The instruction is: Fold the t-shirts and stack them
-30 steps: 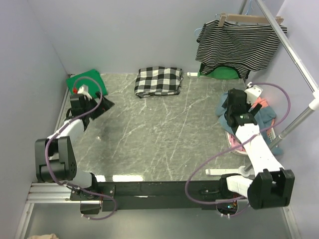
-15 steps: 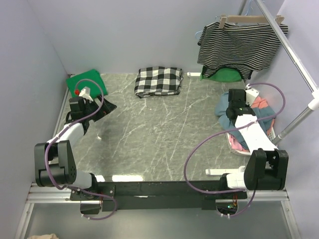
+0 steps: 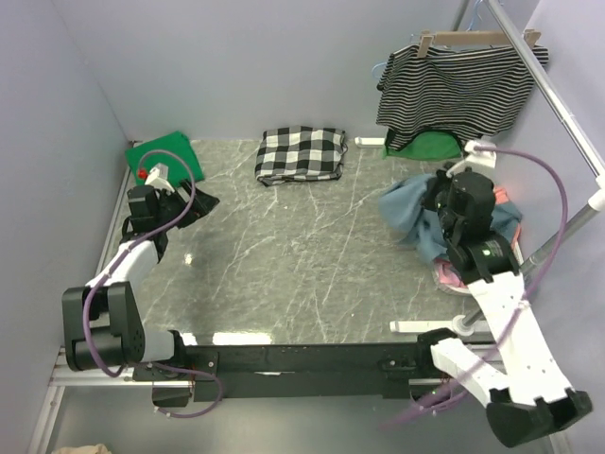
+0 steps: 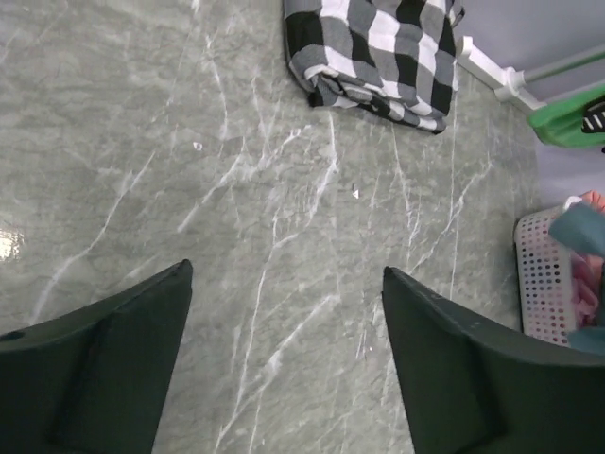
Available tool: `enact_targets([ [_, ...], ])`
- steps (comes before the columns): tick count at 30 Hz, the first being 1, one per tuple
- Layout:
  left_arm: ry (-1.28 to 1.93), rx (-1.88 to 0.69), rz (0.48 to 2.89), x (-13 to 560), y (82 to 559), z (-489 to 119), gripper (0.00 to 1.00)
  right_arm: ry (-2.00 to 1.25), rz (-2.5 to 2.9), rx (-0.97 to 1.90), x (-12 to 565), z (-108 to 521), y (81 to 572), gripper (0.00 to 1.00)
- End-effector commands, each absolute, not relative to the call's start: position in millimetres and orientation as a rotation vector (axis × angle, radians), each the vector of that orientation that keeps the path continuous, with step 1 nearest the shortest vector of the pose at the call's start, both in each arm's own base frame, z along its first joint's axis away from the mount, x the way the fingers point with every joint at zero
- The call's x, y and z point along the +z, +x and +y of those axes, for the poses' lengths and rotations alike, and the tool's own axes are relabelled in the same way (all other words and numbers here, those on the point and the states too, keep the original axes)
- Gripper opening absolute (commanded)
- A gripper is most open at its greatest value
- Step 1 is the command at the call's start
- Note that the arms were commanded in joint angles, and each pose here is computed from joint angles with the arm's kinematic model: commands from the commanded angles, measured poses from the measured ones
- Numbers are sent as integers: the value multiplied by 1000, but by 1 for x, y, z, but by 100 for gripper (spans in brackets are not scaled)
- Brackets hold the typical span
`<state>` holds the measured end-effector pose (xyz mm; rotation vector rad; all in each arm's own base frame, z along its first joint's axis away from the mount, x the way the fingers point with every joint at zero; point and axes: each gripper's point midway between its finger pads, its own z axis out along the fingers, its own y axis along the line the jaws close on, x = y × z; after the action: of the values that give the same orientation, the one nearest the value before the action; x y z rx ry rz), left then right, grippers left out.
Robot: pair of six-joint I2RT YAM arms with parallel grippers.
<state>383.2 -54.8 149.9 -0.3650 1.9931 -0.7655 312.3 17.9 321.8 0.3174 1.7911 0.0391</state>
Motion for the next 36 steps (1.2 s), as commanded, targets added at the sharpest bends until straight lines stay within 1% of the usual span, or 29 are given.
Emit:
enact_targets([
  [1, -315, -754, 1895, 180, 381, -55, 91, -3, 1620, 318, 421, 90, 283, 0],
  [2, -317, -748, 1890, 183, 381, -54, 99, -53, 1577, 378, 444, 101, 274, 0],
  [3, -318, -743, 1885, 185, 381, -53, 99, -155, 1560, 488, 453, 126, 261, 0],
  [5, -320, -733, 1878, 188, 379, -52, 99, -266, 1513, 607, 474, 151, 247, 0],
  [7, -321, -724, 1874, 191, 379, -51, 100, -400, 1505, 738, 479, 184, 234, 0],
  [8, -326, -717, 1878, 190, 378, -50, 99, -444, 1480, 779, 490, 194, 226, 0],
  [10, -322, -710, 1870, 194, 377, -49, 100, -567, 1486, 856, 486, 225, 217, 0],
  [11, -321, -708, 1869, 194, 377, -49, 99, -608, 1460, 884, 494, 233, 210, 0],
  [12, -320, -705, 1867, 195, 376, -49, 99, -661, 1465, 897, 489, 247, 212, 0],
  [13, -320, -700, 1862, 197, 376, -48, 99, -731, 1449, 946, 490, 264, 198, 0],
  [14, -324, -694, 1868, 195, 375, -47, 99, -741, 1414, 943, 504, 268, 194, 0],
  [15, -326, -685, 1865, 196, 376, -46, 99, -770, 1425, 930, 502, 283, 200, 0],
  [16, -334, -677, 1866, 195, 377, -44, 100, -799, 1381, 945, 525, 289, 185, 0],
  [17, -336, -674, 1866, 196, 377, -44, 99, -792, 1379, 918, 534, 292, 188, 0],
  [18, -347, -668, 1868, 195, 377, -42, 99, -814, 1411, 885, 527, 311, 200, 0],
  [19, -346, -669, 1870, 194, 377, -43, 99, -788, 1376, 883, 554, 306, 195, 0],
  [20, -353, -665, 1870, 195, 378, -41, 100, -782, 1375, 840, 558, 310, 201, 0],
  [21, -365, -657, 1878, 192, 377, -39, 99, -782, 1421, 801, 546, 326, 220, 0],
  [22, -368, -655, 1879, 193, 376, -39, 100, -743, 1441, 770, 548, 325, 228, 0],
  [24, -377, -636, 1876, 193, 375, -33, 99, -693, 1498, 714, 529, 335, 251, 0],
  [25, -390, -615, 1873, 194, 374, -30, 99, -720, 1555, 697, 498, 348, 259, 0],
  [28, -425, -579, 1849, 198, 371, -22, 99, -678, 1567, 704, 477, 359, 270, 0],
  [32, -439, -576, 1819, 203, 367, -19, 99, -585, 1577, 609, 476, 345, 285, 0],
  [33, -437, -574, 1815, 204, 367, -19, 100, -544, 1566, 590, 482, 336, 287, 0],
  [34, -437, -573, 1818, 204, 367, -19, 100, -467, 1608, 486, 468, 321, 301, 0],
  [35, -436, -570, 1818, 204, 367, -18, 99, -427, 1621, 441, 462, 311, 305, 0],
  [36, -436, -572, 1818, 203, 367, -18, 99, -378, 1593, 428, 471, 298, 304, 0],
])
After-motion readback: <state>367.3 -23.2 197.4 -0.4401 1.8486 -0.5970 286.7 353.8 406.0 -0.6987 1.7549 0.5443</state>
